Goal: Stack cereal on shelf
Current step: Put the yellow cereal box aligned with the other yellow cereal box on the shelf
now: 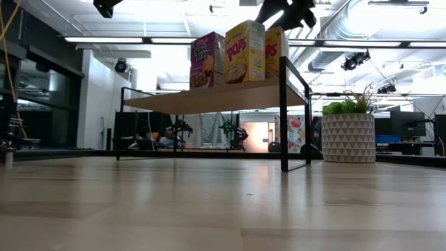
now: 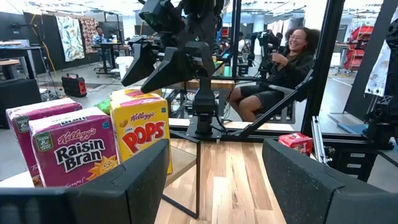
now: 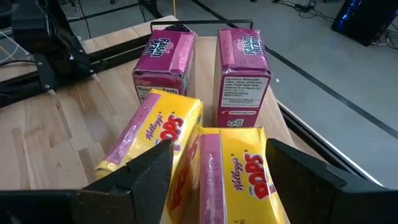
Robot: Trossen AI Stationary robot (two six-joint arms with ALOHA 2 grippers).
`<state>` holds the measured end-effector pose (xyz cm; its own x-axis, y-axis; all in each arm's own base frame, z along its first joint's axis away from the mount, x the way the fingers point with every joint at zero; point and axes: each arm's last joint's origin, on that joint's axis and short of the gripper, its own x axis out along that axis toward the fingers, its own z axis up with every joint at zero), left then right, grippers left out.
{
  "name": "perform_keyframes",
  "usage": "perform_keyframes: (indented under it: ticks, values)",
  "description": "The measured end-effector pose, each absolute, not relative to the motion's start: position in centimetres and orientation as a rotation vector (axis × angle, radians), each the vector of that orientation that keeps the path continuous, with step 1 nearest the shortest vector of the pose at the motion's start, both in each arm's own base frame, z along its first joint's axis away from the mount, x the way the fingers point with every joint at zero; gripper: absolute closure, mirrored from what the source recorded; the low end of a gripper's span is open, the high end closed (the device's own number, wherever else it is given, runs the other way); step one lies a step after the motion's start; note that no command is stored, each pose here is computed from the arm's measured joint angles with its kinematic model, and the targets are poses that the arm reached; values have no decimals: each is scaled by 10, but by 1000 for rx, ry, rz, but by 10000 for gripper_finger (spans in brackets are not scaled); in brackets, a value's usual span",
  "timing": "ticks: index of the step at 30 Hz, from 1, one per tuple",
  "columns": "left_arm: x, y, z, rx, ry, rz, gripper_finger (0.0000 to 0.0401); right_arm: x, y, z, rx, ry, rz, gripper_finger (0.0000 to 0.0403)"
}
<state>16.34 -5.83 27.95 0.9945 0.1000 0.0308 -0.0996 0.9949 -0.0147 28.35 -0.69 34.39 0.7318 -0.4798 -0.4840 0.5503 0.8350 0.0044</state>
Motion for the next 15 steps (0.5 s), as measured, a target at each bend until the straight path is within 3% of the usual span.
perform_keyframes:
  ticks: [15]
  values:
    - [164,-58,279,-12,-31,100,151,282,-7,348,118,477,-555,153]
